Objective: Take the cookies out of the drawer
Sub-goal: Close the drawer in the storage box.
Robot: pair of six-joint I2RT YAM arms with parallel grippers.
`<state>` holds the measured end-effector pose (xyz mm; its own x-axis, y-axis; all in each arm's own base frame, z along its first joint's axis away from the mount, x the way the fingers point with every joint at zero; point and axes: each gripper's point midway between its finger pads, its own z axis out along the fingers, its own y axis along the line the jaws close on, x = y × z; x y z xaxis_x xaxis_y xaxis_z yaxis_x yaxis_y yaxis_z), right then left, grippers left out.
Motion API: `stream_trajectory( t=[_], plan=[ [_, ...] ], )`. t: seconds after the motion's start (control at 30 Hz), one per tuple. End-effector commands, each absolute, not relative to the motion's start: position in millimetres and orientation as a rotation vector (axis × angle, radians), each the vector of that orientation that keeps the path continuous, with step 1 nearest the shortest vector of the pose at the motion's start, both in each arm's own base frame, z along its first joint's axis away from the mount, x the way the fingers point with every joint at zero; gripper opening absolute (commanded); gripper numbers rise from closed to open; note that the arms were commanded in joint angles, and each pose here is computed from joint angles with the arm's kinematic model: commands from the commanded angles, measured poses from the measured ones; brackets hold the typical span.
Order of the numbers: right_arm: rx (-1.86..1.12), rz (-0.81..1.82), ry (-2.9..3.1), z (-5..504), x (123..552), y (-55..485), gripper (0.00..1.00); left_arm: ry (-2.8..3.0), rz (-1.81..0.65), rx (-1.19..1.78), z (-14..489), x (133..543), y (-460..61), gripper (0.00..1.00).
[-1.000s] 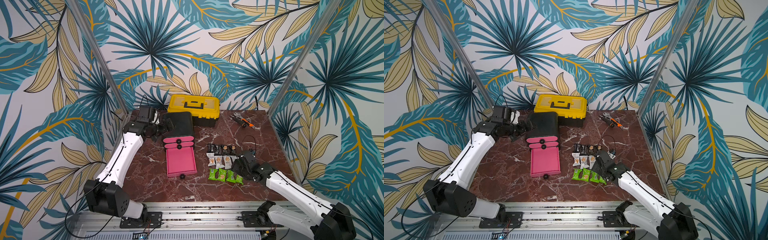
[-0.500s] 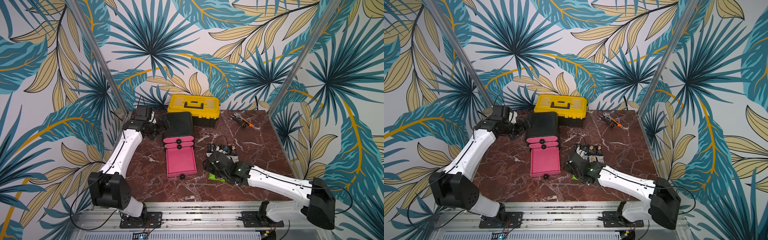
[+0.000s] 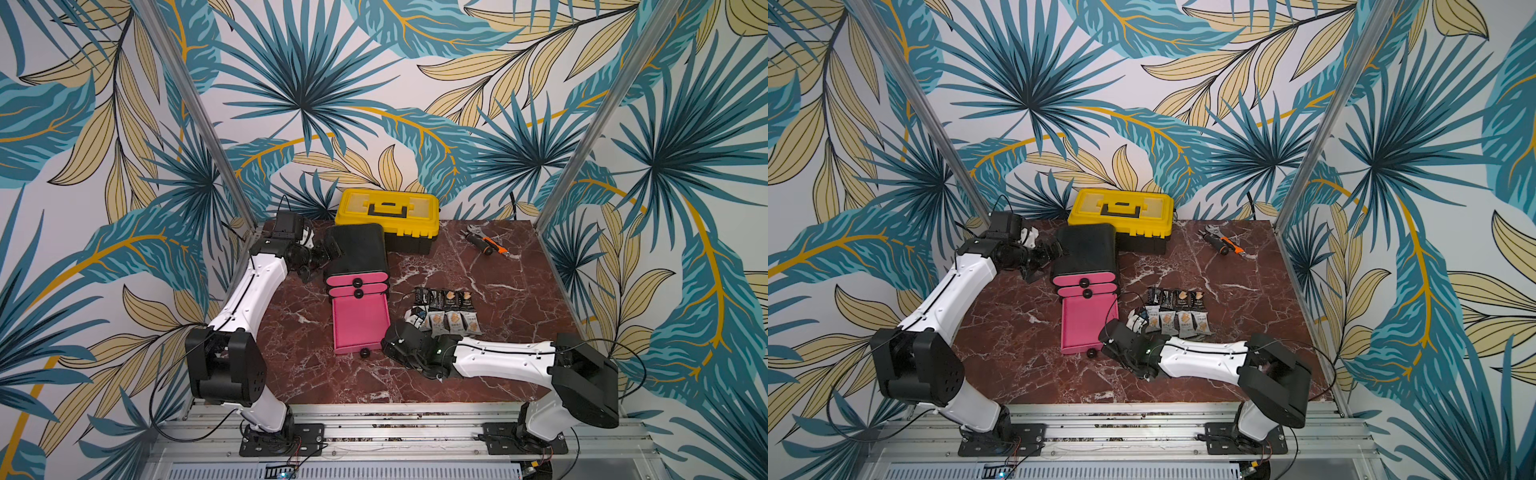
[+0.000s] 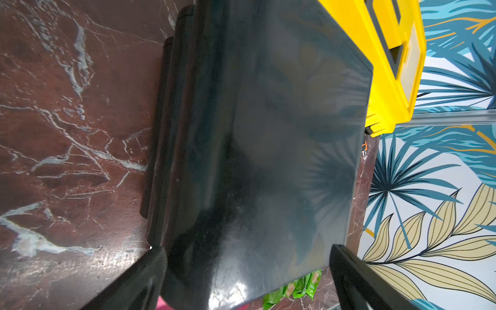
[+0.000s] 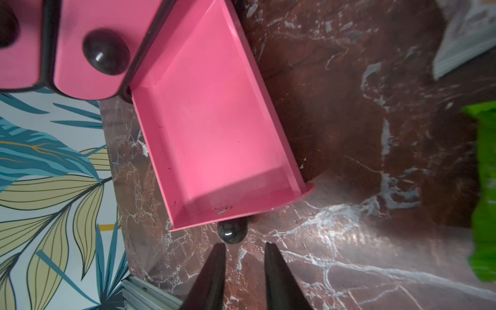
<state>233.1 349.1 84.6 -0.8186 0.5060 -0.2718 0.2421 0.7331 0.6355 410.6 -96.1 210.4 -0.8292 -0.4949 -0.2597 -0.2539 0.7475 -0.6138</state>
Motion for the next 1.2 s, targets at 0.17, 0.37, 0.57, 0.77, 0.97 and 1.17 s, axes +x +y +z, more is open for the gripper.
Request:
stream_trajectory(
  t=[0.17, 0.37, 0.57, 0.77, 0.97, 1.17],
  plan=[
    [0.724, 0.940, 2.451, 55, 241, 369, 0.22, 2.591, -0.784, -0.565, 193, 408, -93, 1.00],
    [0.789, 1.006, 2.356, 51, 257, 376, 0.20, 2.628, -0.780, -0.554, 183, 402, -94, 1.00],
    [0.836, 1.045, 2.241, 59, 279, 376, 0.20, 2.651, -0.773, -0.554, 176, 392, -94, 1.00],
    [0.916, 1.042, 2.141, 65, 309, 373, 0.21, 2.652, -0.776, -0.556, 176, 387, -96, 1.00],
    [0.975, 1.146, 2.026, 71, 338, 383, 0.21, 2.644, -0.769, -0.537, 186, 386, -98, 1.00],
    [0.917, 1.192, 2.003, 99, 341, 388, 0.21, 2.635, -0.738, -0.512, 193, 390, -95, 1.00]
  ],
)
